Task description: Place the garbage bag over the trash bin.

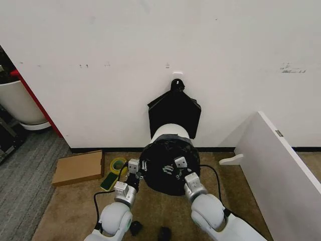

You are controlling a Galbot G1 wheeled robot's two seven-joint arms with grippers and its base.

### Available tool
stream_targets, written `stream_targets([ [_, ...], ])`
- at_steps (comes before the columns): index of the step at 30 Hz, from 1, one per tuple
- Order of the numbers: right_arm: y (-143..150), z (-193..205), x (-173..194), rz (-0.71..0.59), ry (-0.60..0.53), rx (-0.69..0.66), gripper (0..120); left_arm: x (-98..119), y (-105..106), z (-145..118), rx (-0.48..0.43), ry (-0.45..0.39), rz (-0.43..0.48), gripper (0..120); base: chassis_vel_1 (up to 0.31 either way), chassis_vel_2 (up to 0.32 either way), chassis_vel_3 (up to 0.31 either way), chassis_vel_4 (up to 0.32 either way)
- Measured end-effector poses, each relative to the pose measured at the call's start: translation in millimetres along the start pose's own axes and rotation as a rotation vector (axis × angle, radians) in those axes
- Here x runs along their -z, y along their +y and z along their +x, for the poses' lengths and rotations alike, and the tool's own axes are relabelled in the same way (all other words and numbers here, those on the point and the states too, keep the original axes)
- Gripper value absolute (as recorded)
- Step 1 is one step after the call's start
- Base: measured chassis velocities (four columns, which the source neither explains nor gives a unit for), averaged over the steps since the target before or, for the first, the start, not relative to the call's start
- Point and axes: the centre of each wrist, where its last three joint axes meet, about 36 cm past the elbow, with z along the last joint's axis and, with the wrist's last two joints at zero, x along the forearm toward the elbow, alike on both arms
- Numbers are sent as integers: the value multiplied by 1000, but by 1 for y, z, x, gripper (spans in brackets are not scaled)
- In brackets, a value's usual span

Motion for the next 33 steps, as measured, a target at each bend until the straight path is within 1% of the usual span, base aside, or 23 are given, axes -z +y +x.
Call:
stream_targets([
  [4, -3, 3, -4, 21, -60, 56, 100, 4, 2, 2, 11, -5, 9, 0, 0, 0, 0, 0],
  [8, -5, 9, -7, 21, -83, 82, 100, 9, 3, 4, 11, -6, 19, 0, 0, 0, 0, 0],
  [10, -10, 15, -9, 14, -144, 130, 100, 11, 5, 5, 12, -3, 21, 0, 0, 0, 0, 0],
  [13, -26, 27, -14, 39, -286, 279, 100, 11, 12, 6, 16, 8, 27, 0, 0, 0, 0, 0],
  [14, -29, 29, -14, 50, -310, 305, 100, 10, 14, 7, 17, 11, 26, 0, 0, 0, 0, 0],
  [15, -29, 29, -14, 50, -310, 305, 100, 10, 14, 7, 17, 11, 26, 0, 0, 0, 0, 0],
  [16, -36, 32, -13, 70, -351, 352, 100, 9, 18, 8, 19, 17, 24, 0, 0, 0, 0, 0],
  [19, -46, 37, -3, 94, -418, 411, 100, 4, 23, 13, 13, 20, 24, 0, 0, 0, 0, 0],
  [20, -50, 44, 21, 48, -475, 397, 100, -8, 33, 17, -14, -5, 26, 0, 0, 0, 0, 0],
  [21, -50, 47, 33, 14, -484, 360, 100, -14, 39, 18, -25, -19, 32, 0, 0, 0, 0, 0],
  [23, -49, 53, 56, -61, -471, 255, 100, -26, 52, 17, -39, -52, 41, 0, 0, 0, 0, 0],
  [24, -50, 57, 72, -104, -433, 176, 100, -33, 62, 17, -50, -70, 40, 0, 0, 0, 0, 0],
  [25, -50, 57, 72, -104, -433, 176, 100, -33, 62, 17, -50, -70, 40, 0, 0, 0, 0, 0],
  [28, -58, 61, 93, -137, -286, 23, 100, -46, 79, 15, -89, -120, 16, 0, 0, 0, 0, 0],
  [30, -68, 64, 92, -111, -185, -2, 100, -52, 89, 15, -117, -147, -3, 0, 0, 0, 0, 0],
  [32, -77, 65, 83, -81, -135, 32, 100, -53, 94, 15, -144, -173, -15, 0, 0, 0, 0, 0],
  [33, -77, 65, 83, -81, -135, 32, 100, -53, 94, 15, -144, -173, -15, 0, 0, 0, 0, 0],
])
